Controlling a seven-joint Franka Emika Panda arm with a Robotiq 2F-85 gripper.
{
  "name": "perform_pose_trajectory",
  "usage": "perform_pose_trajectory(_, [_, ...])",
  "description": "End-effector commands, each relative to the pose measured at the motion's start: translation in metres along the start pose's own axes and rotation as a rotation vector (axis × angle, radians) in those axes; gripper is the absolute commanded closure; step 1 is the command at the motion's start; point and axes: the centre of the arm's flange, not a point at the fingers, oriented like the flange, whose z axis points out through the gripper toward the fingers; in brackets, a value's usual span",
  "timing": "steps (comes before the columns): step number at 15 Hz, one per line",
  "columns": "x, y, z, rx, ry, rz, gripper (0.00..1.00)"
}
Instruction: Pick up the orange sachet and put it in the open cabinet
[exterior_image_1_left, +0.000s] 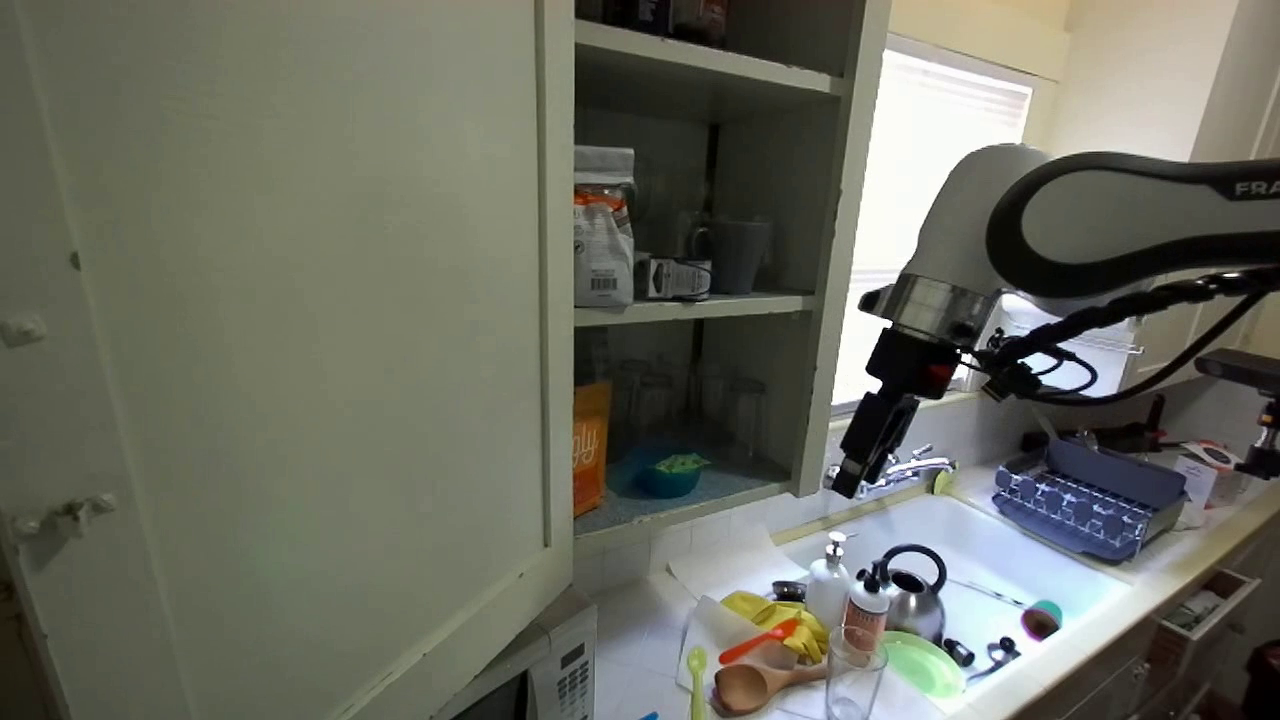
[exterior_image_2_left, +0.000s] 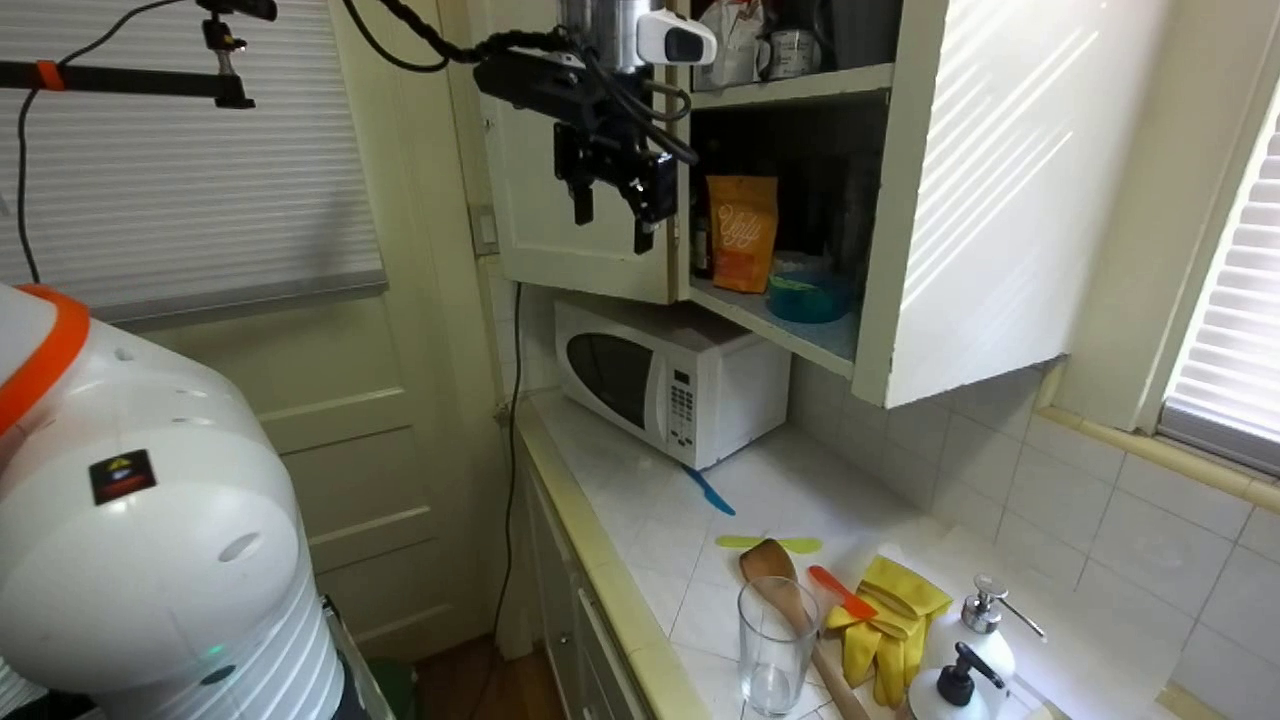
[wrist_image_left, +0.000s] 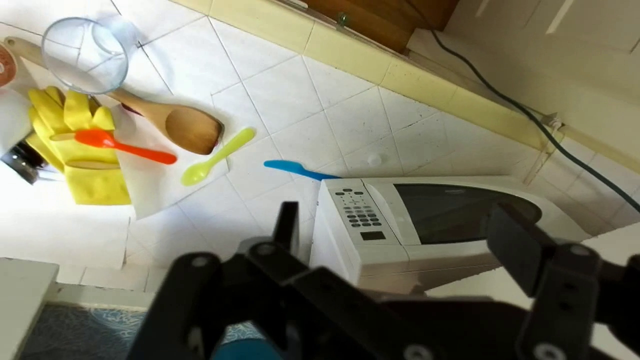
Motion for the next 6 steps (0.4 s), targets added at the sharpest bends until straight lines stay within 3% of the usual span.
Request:
perform_pose_trajectory(1, [-0.0014,0.0023,-0.0045,0.002,0.006,0.009,0.00])
perform_pose_trajectory(6, [-0.0012,0.0031,-0.0050,0.005,0.007,0.010,0.00])
